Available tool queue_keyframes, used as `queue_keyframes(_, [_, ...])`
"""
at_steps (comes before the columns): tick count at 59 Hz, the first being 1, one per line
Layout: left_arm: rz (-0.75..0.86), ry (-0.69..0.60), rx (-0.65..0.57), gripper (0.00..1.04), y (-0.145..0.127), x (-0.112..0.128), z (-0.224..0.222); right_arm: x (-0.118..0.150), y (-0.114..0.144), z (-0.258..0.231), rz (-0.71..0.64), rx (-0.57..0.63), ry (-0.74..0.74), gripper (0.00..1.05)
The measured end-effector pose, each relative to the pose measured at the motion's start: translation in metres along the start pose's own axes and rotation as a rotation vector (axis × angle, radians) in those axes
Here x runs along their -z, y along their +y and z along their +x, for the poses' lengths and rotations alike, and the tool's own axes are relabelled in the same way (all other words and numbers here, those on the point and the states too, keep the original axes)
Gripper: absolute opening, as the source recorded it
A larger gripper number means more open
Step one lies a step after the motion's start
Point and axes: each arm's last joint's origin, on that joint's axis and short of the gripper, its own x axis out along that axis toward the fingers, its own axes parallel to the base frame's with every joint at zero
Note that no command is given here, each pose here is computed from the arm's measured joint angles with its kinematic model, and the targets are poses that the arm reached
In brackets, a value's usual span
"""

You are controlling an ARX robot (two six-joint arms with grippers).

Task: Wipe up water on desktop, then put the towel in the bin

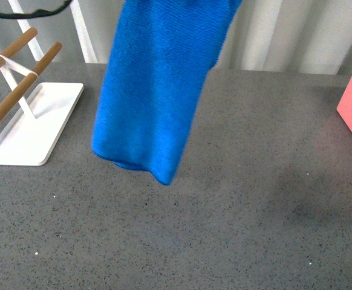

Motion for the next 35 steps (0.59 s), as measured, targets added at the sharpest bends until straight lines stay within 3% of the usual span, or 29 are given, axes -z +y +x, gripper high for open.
queue_keyframes(4, [-0.016,-0.008,0.008,0.05,-0.001,0.004,0.002,0.001,0.0,0.0,-0.001,-0.025,0.016,0.98])
queue_keyframes(10, [-0.038,-0.021,0.006,0.05,-0.003,0.007,0.003,0.004,-0.002,0.006,0.081,-0.359,0.235,0.98])
queue_keyframes(18, [-0.044,-0.018,0.016,0.05,-0.008,0.009,0.004,-0.01,-0.001,0.025,0.127,-0.67,0.209,0.98])
queue_keyframes(26, [-0.04,-0.016,0.035,0.05,-0.015,0.009,0.004,-0.039,-0.004,0.072,0.101,-0.745,0.128,0.98])
queue_keyframes(35, [-0.066,-0.006,0.046,0.05,-0.018,0.007,0.002,-0.028,0.007,0.106,0.143,-0.822,0.223,0.98])
